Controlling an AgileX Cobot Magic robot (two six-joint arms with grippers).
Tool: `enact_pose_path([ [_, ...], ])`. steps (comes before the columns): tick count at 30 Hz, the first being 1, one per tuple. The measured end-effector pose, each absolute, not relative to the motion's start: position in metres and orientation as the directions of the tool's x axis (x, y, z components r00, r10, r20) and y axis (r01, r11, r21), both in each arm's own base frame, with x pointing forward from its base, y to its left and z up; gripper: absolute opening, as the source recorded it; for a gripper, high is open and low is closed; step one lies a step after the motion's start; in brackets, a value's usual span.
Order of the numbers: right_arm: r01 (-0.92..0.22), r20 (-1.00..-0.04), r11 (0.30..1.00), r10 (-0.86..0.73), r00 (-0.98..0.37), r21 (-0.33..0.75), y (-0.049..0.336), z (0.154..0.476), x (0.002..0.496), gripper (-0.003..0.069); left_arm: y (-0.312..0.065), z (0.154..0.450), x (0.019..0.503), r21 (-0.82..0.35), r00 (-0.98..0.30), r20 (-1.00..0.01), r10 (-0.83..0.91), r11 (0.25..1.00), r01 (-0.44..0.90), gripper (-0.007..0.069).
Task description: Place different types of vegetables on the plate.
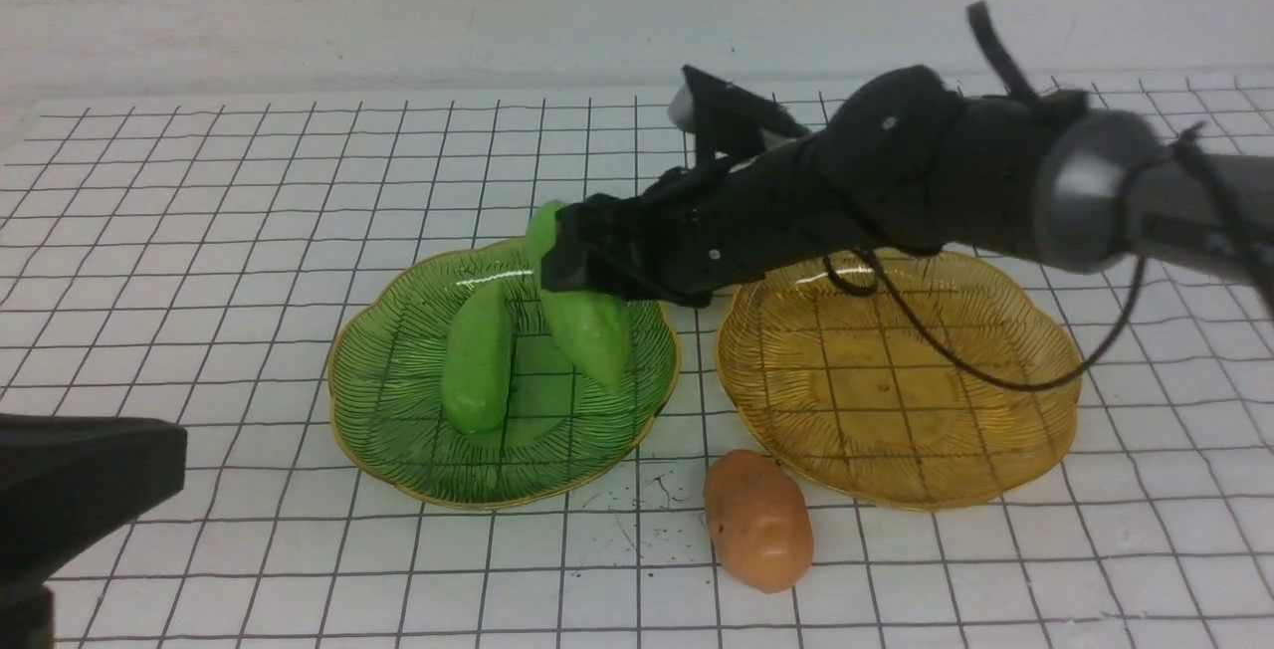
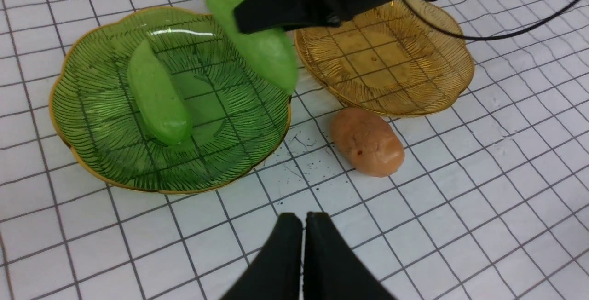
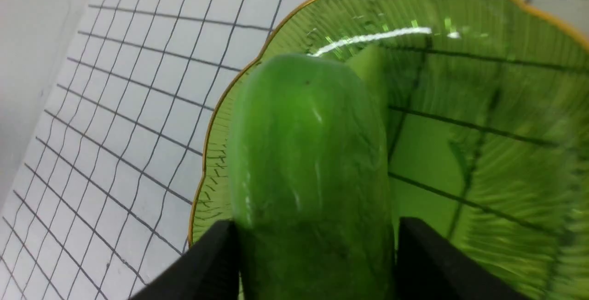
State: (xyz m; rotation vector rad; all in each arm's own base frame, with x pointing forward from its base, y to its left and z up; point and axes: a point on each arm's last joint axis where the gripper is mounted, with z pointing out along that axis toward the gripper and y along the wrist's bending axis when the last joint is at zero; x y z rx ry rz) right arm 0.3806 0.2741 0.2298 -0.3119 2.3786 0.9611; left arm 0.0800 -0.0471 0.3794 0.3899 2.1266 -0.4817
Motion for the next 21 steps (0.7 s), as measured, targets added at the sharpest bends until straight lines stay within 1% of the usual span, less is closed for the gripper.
enact_pose_path([
  [1, -0.404, -0.563, 0.711, -0.013, -0.826, 0.576, 0.277, 0.229, 0.383, 0.0449, -0.047, 0.38, 0.077, -0.192, -0.55, -0.829, 0.099, 0.874, 0.447, -0.0008],
  [4, -0.412, -0.524, 0.697, -0.061, -0.85, 0.587, 0.285, 0.217, 0.388, 0.0547, -0.045, 0.38, 0.071, -0.189, -0.545, -0.832, 0.103, 0.871, 0.453, -0.0008],
  [7, -0.461, -0.518, 0.691, -0.145, -0.843, 0.557, 0.287, 0.221, 0.386, 0.0599, -0.044, 0.381, 0.065, -0.186, -0.539, -0.836, 0.106, 0.869, 0.458, -0.0008],
  [10, -0.48, -0.494, 0.69, -0.201, -0.846, 0.542, 0.281, 0.233, 0.386, 0.0608, -0.044, 0.381, 0.064, -0.185, -0.535, -0.838, 0.105, 0.869, 0.459, -0.0008],
  [12, -0.489, -0.45, 0.7, -0.263, -0.854, 0.52, 0.268, 0.25, 0.385, 0.06, -0.044, 0.381, 0.063, -0.185, -0.534, -0.839, 0.104, 0.869, 0.459, -0.0008],
  [13, -0.499, -0.453, 0.705, -0.275, -0.848, 0.505, 0.267, 0.253, 0.386, 0.0597, -0.044, 0.381, 0.063, -0.185, -0.534, -0.839, 0.104, 0.869, 0.459, -0.0008],
  [14, -0.506, -0.42, 0.729, -0.324, -0.848, 0.461, 0.254, 0.266, 0.385, 0.0581, -0.044, 0.381, 0.063, -0.185, -0.534, -0.839, 0.104, 0.869, 0.459, -0.0008],
  [15, -0.508, -0.409, 0.758, -0.345, -0.845, 0.409, 0.242, 0.28, 0.384, 0.0565, -0.044, 0.381, 0.063, -0.185, -0.534, -0.839, 0.104, 0.869, 0.459, -0.0008],
  [16, -0.507, -0.409, 0.784, -0.357, -0.84, 0.358, 0.234, 0.288, 0.384, 0.0554, -0.044, 0.381, 0.063, -0.184, -0.534, -0.839, 0.105, 0.869, 0.459, -0.0008],
  [17, -0.501, -0.406, 0.791, -0.354, -0.843, 0.351, 0.232, 0.29, 0.384, 0.055, -0.044, 0.381, 0.063, -0.183, -0.534, -0.839, 0.105, 0.869, 0.459, -0.0008],
  [18, -0.477, -0.418, 0.834, -0.342, -0.842, 0.278, 0.219, 0.304, 0.383, 0.0536, -0.043, 0.381, 0.063, -0.18, -0.532, -0.84, 0.106, 0.871, 0.458, -0.0008],
  [20, -0.44, -0.433, 0.869, -0.314, -0.845, 0.229, 0.206, 0.319, 0.378, 0.0524, -0.043, 0.382, 0.064, -0.174, -0.525, -0.845, 0.105, 0.873, 0.455, -0.0008],
  [21, -0.433, -0.433, 0.873, -0.308, -0.847, 0.224, 0.205, 0.32, 0.377, 0.0524, -0.043, 0.382, 0.064, -0.174, -0.525, -0.845, 0.105, 0.873, 0.455, -0.0008],
])
